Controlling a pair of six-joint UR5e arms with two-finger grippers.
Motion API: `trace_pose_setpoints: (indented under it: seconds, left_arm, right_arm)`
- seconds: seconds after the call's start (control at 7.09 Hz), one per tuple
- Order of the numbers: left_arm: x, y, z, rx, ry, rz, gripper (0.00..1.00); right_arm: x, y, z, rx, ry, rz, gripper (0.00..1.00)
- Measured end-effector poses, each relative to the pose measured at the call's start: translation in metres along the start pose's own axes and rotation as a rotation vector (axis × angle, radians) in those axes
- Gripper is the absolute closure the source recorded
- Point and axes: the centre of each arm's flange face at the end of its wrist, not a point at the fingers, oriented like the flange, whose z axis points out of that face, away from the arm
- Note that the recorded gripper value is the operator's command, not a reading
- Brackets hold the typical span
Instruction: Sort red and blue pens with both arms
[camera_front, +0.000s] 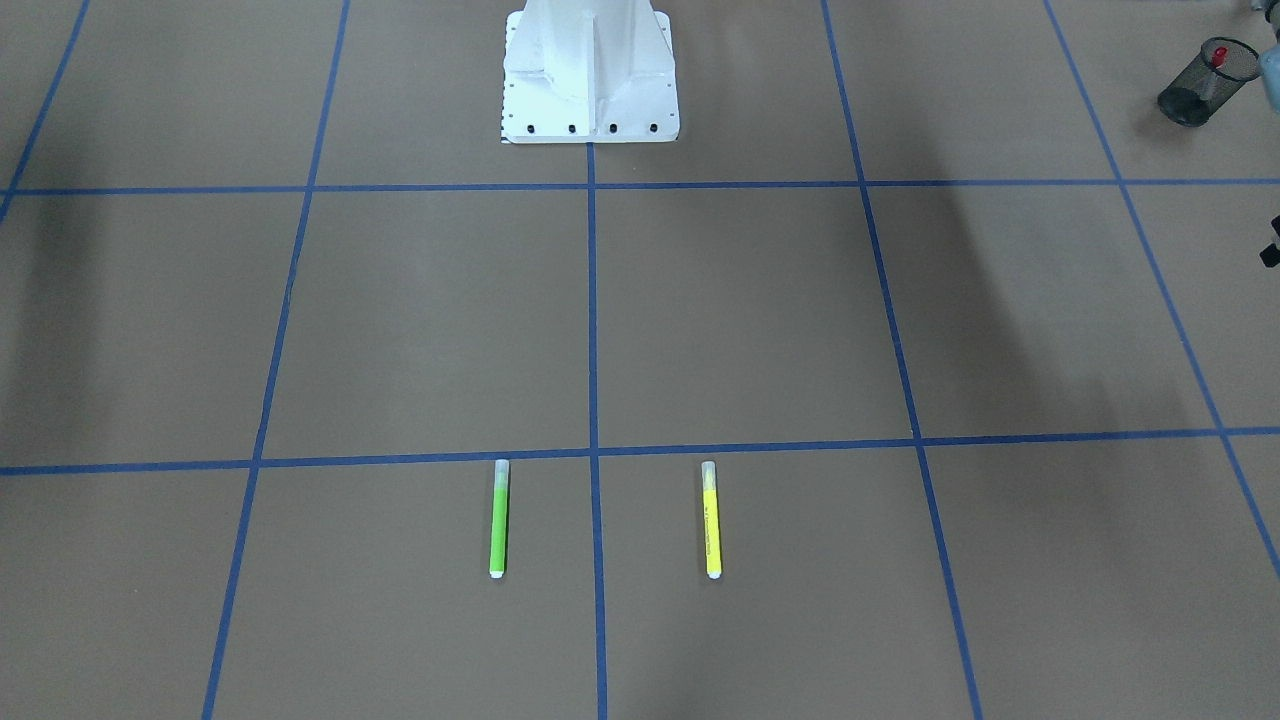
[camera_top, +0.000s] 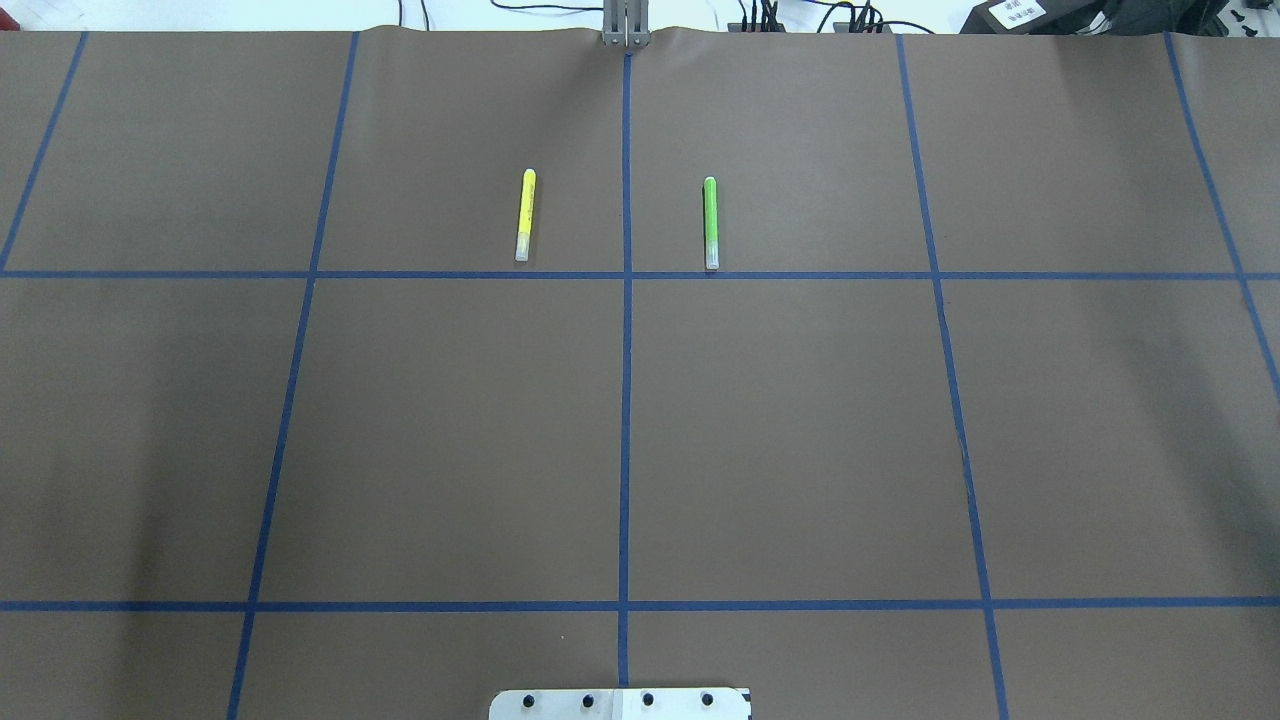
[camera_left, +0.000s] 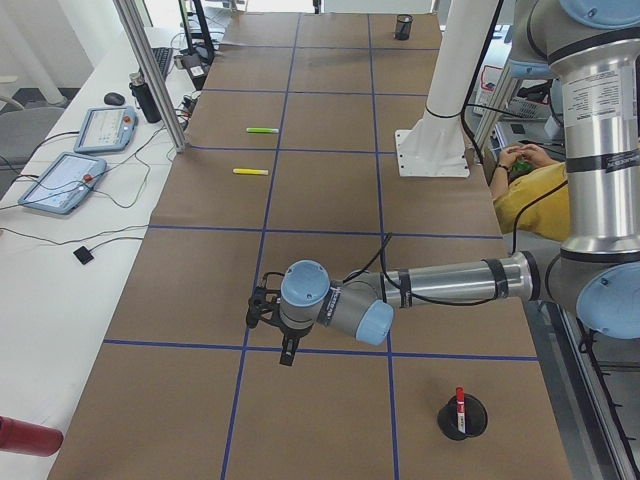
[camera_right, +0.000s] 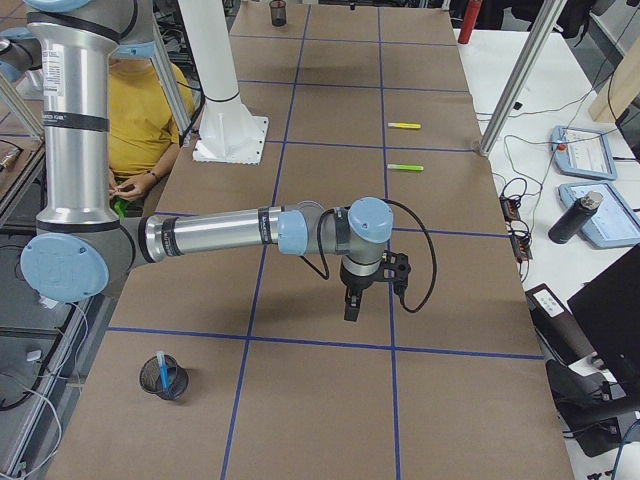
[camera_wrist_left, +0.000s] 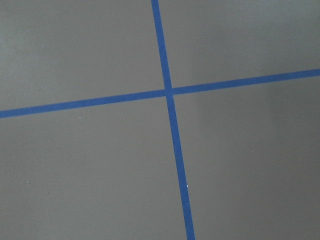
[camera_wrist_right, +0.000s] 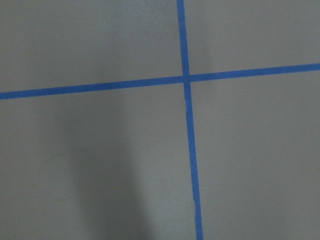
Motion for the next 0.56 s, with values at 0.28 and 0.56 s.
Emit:
trace_pose_setpoints:
  seconds: [0.28,0.56]
  left_arm:
    - [0.015,-0.004,-0.024,-0.073,-0.019,0.036,0.0]
    - [0.015,-0.004,-0.043,-0.1,-0.032,0.097,0.0]
  right_arm:
    - [0.001,0.001,0.001,-0.002,0.001,0.001,0.0]
    - [0.001,0.002,0.001,-0.001,0.001,-0.002,0.0]
